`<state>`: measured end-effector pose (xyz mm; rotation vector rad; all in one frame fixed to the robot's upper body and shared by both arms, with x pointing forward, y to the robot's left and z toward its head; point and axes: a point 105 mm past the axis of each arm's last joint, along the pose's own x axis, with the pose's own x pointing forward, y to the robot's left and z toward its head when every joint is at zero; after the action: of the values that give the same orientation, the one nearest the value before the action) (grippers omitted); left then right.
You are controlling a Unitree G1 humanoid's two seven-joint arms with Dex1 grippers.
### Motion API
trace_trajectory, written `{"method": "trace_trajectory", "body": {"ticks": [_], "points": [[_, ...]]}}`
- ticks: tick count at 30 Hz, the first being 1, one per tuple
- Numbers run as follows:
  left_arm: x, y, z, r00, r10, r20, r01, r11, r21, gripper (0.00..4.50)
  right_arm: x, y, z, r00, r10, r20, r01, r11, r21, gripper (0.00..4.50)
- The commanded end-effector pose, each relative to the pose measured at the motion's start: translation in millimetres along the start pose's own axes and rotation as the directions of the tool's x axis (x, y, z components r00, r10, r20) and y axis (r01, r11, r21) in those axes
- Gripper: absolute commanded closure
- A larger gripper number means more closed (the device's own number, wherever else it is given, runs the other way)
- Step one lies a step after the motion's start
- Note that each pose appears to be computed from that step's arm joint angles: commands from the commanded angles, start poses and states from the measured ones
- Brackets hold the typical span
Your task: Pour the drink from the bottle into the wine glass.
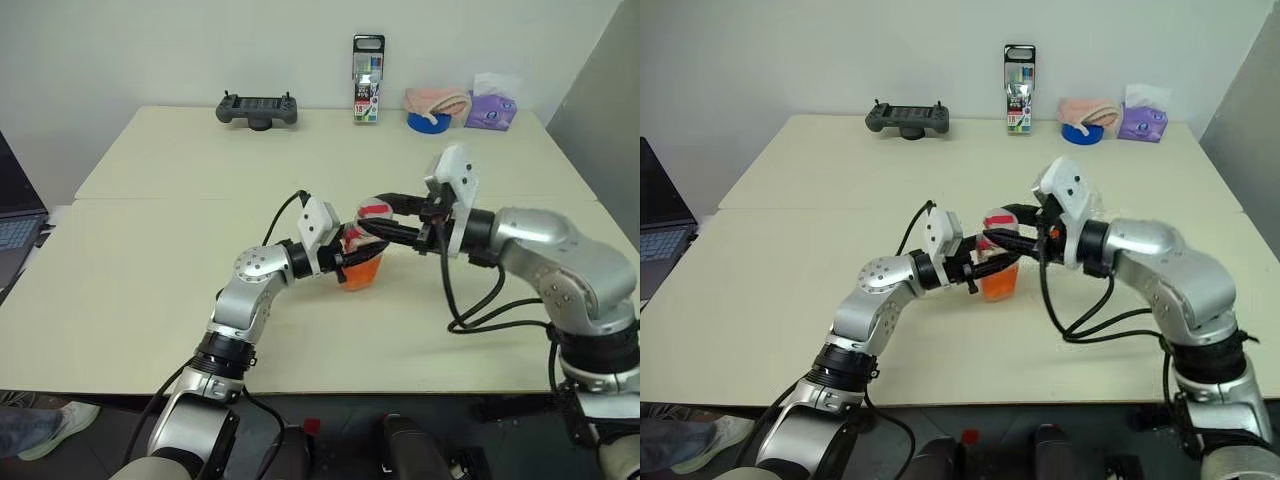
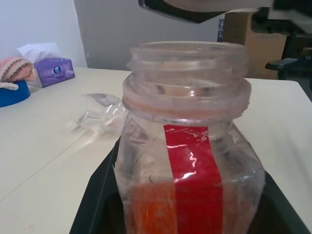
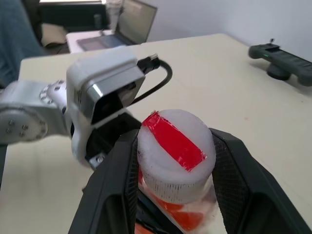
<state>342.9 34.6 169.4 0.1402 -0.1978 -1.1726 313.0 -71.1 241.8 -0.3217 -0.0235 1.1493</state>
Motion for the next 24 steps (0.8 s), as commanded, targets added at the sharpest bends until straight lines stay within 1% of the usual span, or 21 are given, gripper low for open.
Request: {"method": "trace_trajectory", "body": {"ticks": [1,2,3,4,6,7,9,10,11,13,14,16,18,20,21,24], "points": [[1,-2,19,0.999,-0.016,0.050,0.013,0.998,0.060,2.81,-10,-20,19,0.998,-0.027,0.049,0.032,0.995,-0.095,2.76],[1,-2,19,0.999,-0.014,0.049,0.011,0.998,0.061,2.81,-13,-26,21,0.997,-0.049,0.060,0.054,0.994,-0.098,2.76],[0,-1,20,0.999,-0.010,0.050,0.007,0.998,0.062,2.81,-19,-35,23,0.992,-0.100,0.079,0.107,0.990,-0.090,2.76],[-2,0,21,0.999,0.000,0.054,-0.003,0.998,0.061,2.81,-38,-61,21,0.957,-0.271,0.107,0.276,0.960,-0.036,2.76],[-4,0,23,0.998,0.011,0.065,-0.014,0.998,0.059,2.81,-77,-97,3,0.840,-0.535,0.096,0.533,0.845,0.045,2.76],[-4,0,25,0.997,0.014,0.073,-0.018,0.998,0.056,2.81,-98,-109,-14,0.754,-0.654,0.061,0.648,0.756,0.090,2.76],[-4,0,30,0.996,0.021,0.092,-0.026,0.998,0.051,2.81,-130,-118,-53,0.607,-0.794,-0.033,0.789,0.596,0.154,2.76],[-4,1,33,0.994,0.026,0.102,-0.031,0.998,0.047,2.81,-144,-118,-75,0.526,-0.845,-0.098,0.847,0.510,0.147,2.77],[-3,1,36,0.993,0.030,0.112,-0.035,0.998,0.043,2.81,-154,-113,-99,0.467,-0.868,-0.166,0.883,0.447,0.144,2.77],[-2,2,41,0.992,0.034,0.124,-0.039,0.998,0.038,2.81,-168,-100,-139,0.382,-0.882,-0.274,0.924,0.357,0.139,2.77],[-2,3,43,0.991,0.035,0.127,-0.040,0.999,0.037,2.81,-172,-94,-154,0.353,-0.881,-0.315,0.935,0.323,0.144,2.77],[-1,4,45,0.991,0.036,0.129,-0.041,0.999,0.035,2.81,-168,-81,-174,0.361,-0.859,-0.362,0.932,0.323,0.162,2.77],[-1,5,45,0.991,0.039,0.126,-0.044,0.998,0.036,2.81,-162,-74,-186,0.380,-0.838,-0.393,0.925,0.333,0.183,2.77],[-2,7,44,0.992,0.045,0.121,-0.050,0.998,0.037,2.81,-158,-71,-189,0.405,-0.823,-0.398,0.914,0.354,0.198,2.04],[-2,8,43,0.992,0.050,0.119,-0.055,0.998,0.037,2.81,-156,-71,-188,0.411,-0.821,-0.395,0.911,0.360,0.201,1.77],[-4,13,42,0.991,0.073,0.114,-0.077,0.996,0.037,2.81,-158,-74,-184,0.415,-0.825,-0.384,0.910,0.364,0.201,0.75]]}}
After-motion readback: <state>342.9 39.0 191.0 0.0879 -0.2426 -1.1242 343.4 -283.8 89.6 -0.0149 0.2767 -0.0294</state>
